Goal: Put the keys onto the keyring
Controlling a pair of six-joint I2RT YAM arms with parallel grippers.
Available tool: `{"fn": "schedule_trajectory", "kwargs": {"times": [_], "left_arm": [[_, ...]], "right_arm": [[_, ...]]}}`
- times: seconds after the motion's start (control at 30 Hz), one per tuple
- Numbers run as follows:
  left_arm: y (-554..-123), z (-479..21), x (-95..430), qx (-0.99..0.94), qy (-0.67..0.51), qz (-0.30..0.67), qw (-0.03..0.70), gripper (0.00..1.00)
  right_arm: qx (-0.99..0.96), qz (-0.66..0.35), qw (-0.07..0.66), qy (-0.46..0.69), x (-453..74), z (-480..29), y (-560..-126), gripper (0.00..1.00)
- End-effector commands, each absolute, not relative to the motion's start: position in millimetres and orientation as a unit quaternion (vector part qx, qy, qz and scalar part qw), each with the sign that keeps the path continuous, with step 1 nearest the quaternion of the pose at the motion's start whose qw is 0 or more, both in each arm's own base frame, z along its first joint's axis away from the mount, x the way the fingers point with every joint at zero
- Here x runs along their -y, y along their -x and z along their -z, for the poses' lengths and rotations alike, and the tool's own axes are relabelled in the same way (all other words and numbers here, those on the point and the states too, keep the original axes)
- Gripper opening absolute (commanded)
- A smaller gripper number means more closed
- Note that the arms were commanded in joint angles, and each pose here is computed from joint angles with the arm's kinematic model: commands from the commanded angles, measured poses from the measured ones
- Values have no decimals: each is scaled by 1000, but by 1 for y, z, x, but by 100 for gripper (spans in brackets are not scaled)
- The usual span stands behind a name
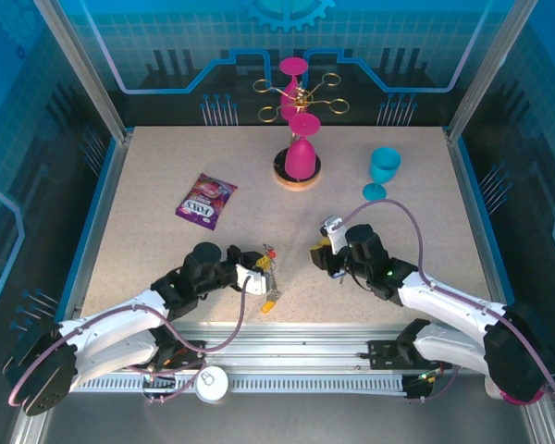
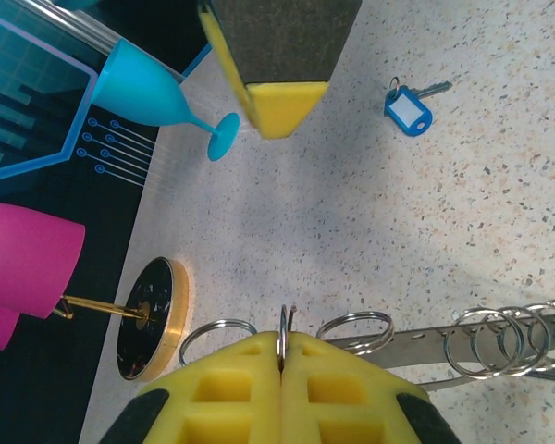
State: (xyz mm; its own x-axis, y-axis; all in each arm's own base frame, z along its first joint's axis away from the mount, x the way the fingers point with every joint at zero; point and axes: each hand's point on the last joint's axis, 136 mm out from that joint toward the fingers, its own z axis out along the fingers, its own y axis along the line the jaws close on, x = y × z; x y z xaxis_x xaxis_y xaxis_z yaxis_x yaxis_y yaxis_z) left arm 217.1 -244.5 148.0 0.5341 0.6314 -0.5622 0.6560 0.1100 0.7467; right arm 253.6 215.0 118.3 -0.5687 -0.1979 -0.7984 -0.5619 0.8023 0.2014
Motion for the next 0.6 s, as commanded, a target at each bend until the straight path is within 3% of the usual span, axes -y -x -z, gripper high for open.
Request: {"fn": "schedule_trajectory", "kwargs": {"times": [0.0, 0.33, 0.57], "left_arm": [[-217, -156, 246, -469, -664, 3, 583, 0], [-222, -155, 249, -513, -637, 33, 575, 0], [-225, -152, 251, -535, -626, 49, 565, 0]], "right_arm": [[-914, -177, 357, 78, -179, -107, -259, 28], [-982, -90, 162, -44, -129, -70, -214, 33], [-988, -96, 109, -53, -139, -54, -208, 37]]}}
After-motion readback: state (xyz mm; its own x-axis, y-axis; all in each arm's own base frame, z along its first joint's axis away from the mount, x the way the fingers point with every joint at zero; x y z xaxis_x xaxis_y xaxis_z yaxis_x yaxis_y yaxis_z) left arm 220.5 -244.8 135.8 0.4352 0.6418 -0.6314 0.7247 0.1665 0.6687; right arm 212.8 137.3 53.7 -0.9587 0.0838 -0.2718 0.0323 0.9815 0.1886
